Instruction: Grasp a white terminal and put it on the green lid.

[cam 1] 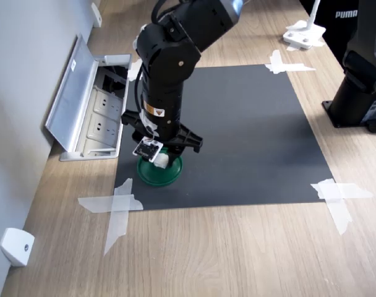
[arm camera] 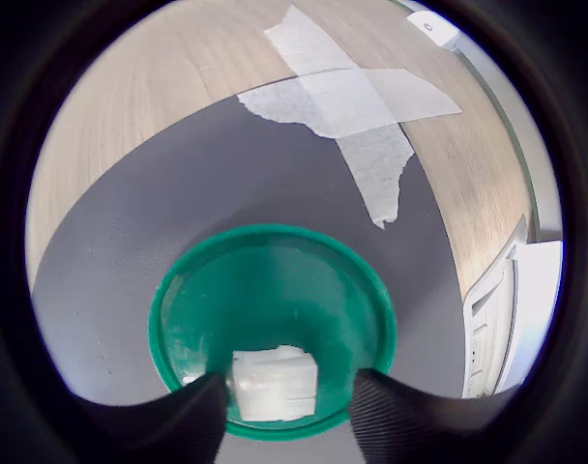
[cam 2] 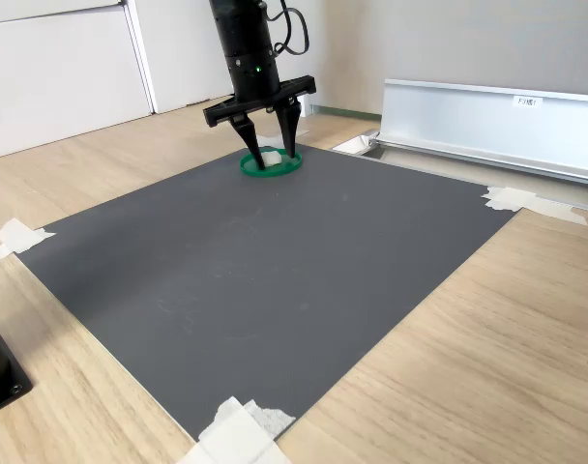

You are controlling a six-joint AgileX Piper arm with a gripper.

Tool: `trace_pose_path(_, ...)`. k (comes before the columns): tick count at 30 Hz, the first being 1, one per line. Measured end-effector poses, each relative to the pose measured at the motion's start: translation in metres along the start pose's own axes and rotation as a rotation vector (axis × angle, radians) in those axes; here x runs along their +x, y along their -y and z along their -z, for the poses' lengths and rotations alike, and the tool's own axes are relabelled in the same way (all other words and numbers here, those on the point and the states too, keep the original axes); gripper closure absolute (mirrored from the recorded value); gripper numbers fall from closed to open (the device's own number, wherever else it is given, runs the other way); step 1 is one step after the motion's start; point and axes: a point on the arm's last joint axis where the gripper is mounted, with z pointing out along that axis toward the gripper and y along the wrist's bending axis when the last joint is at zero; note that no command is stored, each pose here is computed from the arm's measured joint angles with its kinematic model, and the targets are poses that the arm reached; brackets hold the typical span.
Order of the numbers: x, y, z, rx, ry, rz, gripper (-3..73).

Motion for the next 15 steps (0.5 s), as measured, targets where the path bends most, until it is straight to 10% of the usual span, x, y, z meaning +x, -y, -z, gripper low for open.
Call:
trace_pose_path(8,-0.001,0.005,0.076,0.084,0.187,-0.158,14.7)
trace_pose_path(15,0.016,-0.003,0.169,0.193,0.436,-0.358,49.8)
